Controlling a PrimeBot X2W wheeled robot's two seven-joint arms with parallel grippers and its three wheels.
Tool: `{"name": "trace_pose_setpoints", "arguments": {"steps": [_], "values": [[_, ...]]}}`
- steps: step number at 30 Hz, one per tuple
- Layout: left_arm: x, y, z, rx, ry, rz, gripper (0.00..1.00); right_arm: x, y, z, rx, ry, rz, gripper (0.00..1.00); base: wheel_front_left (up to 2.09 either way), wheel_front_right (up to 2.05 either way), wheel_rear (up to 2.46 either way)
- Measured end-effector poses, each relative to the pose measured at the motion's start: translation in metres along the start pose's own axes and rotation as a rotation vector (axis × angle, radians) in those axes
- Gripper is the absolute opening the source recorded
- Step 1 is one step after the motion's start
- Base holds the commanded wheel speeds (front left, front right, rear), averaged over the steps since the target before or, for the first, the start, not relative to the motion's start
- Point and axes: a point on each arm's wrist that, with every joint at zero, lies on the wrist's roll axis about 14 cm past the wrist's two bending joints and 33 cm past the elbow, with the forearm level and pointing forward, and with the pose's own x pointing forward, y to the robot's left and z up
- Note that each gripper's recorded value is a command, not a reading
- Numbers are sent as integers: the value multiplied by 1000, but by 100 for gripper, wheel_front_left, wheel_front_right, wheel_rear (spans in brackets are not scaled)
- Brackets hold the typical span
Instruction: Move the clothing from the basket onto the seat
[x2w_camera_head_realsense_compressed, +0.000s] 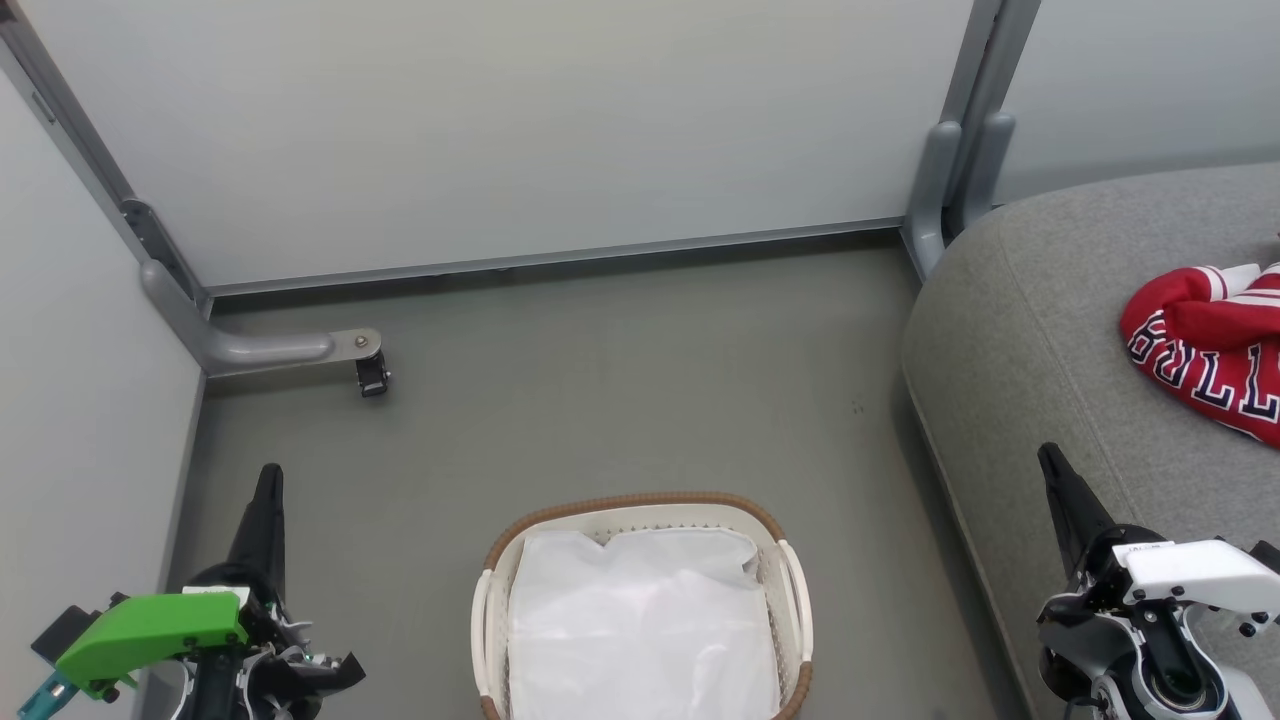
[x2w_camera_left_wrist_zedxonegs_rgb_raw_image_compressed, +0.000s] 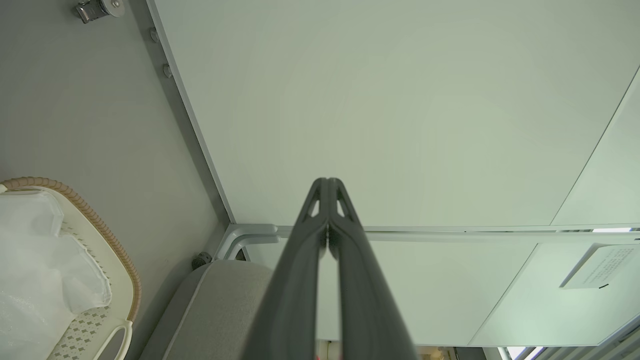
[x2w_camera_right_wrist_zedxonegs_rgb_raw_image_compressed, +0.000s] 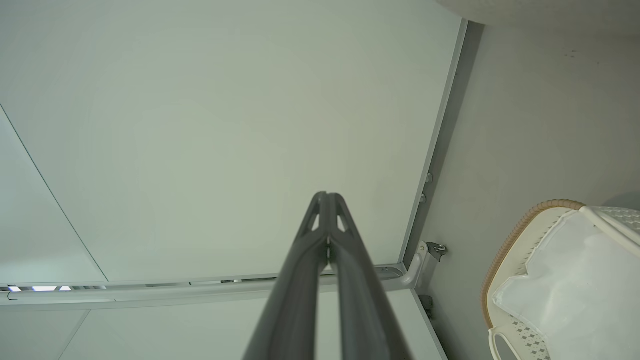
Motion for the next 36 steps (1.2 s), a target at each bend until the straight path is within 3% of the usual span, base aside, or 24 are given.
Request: {"name": "trace_pose_setpoints", "arguments": {"steps": [36], "values": [[0,0,0,0,0,0,0,0,0,0,0,0,0,0,0,0,0]]}}
